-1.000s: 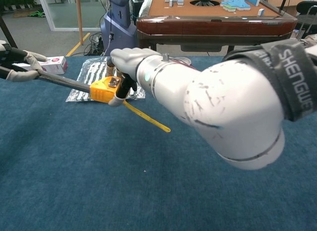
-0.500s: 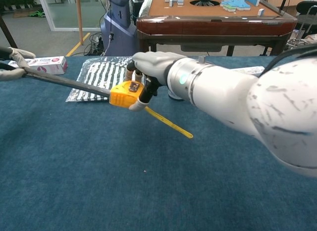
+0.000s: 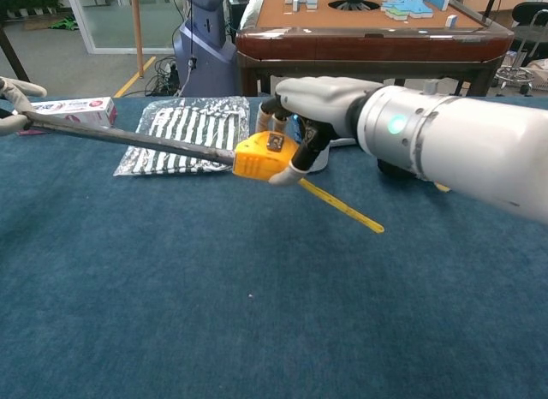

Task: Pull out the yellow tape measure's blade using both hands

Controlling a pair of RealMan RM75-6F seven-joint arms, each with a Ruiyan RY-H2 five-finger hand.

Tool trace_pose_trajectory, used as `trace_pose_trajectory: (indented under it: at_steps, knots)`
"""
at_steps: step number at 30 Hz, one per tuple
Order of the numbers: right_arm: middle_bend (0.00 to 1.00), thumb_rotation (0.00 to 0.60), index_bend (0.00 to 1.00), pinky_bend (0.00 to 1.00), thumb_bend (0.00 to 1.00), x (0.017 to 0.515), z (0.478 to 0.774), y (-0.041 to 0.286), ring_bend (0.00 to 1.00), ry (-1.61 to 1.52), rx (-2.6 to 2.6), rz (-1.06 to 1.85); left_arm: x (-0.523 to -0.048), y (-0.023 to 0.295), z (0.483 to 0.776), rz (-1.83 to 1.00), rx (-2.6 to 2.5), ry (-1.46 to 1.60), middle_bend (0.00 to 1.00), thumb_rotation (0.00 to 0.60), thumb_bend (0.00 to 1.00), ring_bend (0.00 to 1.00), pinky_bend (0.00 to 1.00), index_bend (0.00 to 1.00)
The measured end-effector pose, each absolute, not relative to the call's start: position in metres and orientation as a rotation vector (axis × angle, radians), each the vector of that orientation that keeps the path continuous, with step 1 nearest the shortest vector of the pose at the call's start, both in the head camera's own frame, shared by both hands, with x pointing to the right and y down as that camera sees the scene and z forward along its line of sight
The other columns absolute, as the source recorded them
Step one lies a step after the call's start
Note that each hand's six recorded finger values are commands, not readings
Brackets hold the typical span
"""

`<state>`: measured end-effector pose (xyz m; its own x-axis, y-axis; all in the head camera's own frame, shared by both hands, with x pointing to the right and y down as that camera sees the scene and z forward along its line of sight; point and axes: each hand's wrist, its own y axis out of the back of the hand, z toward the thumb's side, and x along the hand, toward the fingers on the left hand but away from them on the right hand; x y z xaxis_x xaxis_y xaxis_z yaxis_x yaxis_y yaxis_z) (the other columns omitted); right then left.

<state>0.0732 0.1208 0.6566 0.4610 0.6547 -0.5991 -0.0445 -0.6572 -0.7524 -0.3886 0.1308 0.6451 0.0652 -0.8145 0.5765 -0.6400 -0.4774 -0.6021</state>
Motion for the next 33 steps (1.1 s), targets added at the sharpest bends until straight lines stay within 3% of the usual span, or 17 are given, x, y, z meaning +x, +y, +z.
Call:
trace_pose_trajectory:
  at_steps: [33]
  knots:
    - [0.63,0.600,0.62,0.28,0.65,0.196,0.636,0.143,0.57,-0.532,-1.983,1.343,-0.375,0.150,0.642,-1.363,-2.166,1.494,0.11,0.600,0.47,0.03,0.09,0.55]
